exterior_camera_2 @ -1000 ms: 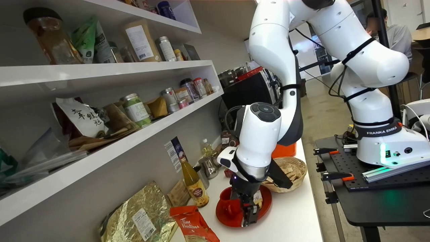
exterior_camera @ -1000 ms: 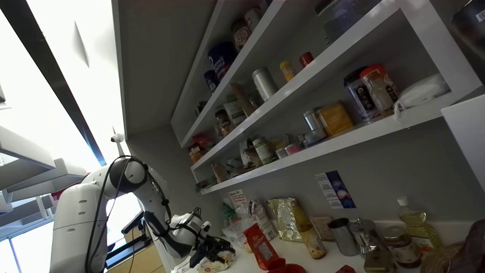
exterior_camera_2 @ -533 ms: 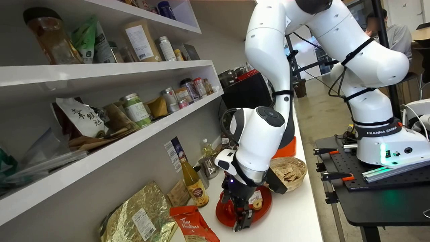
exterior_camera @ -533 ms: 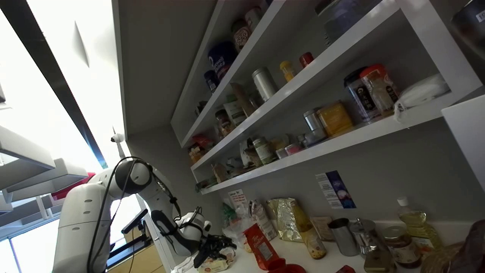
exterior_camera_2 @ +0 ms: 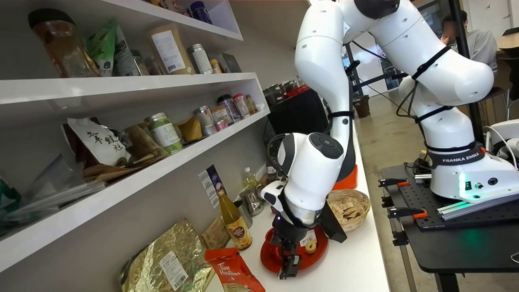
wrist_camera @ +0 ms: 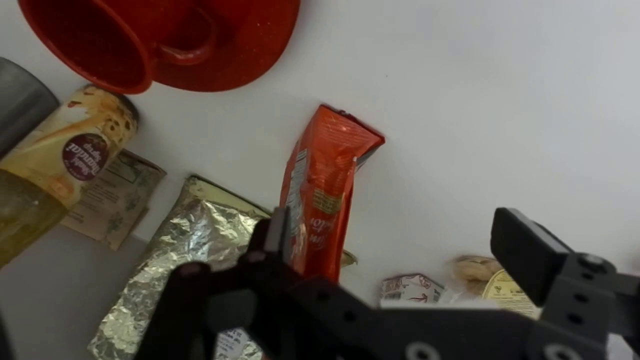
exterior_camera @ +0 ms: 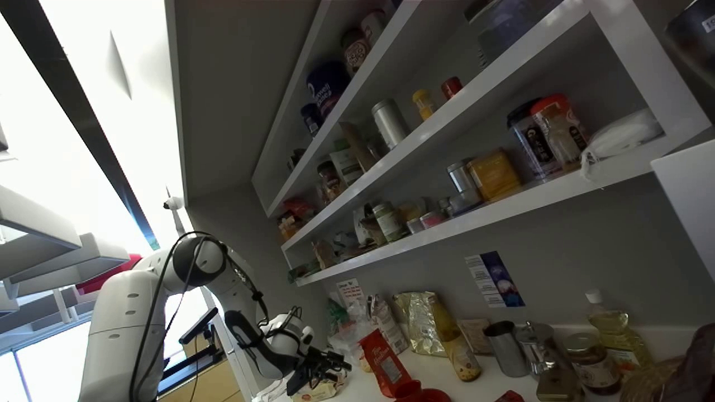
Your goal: Put the orange packet on the shelf
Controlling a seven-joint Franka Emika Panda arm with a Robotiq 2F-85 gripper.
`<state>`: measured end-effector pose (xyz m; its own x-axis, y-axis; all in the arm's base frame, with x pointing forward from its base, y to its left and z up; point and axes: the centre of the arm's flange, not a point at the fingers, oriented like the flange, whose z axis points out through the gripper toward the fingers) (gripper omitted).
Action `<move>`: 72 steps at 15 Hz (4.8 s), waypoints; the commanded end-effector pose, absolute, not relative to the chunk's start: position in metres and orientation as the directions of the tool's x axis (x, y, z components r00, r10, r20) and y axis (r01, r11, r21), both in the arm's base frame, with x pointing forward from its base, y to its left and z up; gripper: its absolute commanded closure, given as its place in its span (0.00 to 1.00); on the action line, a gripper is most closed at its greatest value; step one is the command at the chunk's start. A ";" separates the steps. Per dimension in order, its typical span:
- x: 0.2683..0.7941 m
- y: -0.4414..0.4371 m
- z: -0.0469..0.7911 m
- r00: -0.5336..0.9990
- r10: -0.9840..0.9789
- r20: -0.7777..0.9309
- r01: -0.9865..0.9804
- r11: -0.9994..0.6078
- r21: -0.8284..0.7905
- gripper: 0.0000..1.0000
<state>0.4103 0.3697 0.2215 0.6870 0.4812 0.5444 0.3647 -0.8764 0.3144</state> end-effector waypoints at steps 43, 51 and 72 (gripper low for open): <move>0.412 0.364 0.208 0.792 0.309 0.527 0.182 -0.943 0.280 0.00; 0.424 0.368 0.203 0.758 0.325 0.565 0.138 -0.928 0.347 0.00; 0.503 0.397 0.143 0.355 0.209 0.911 -0.233 -0.924 0.302 0.00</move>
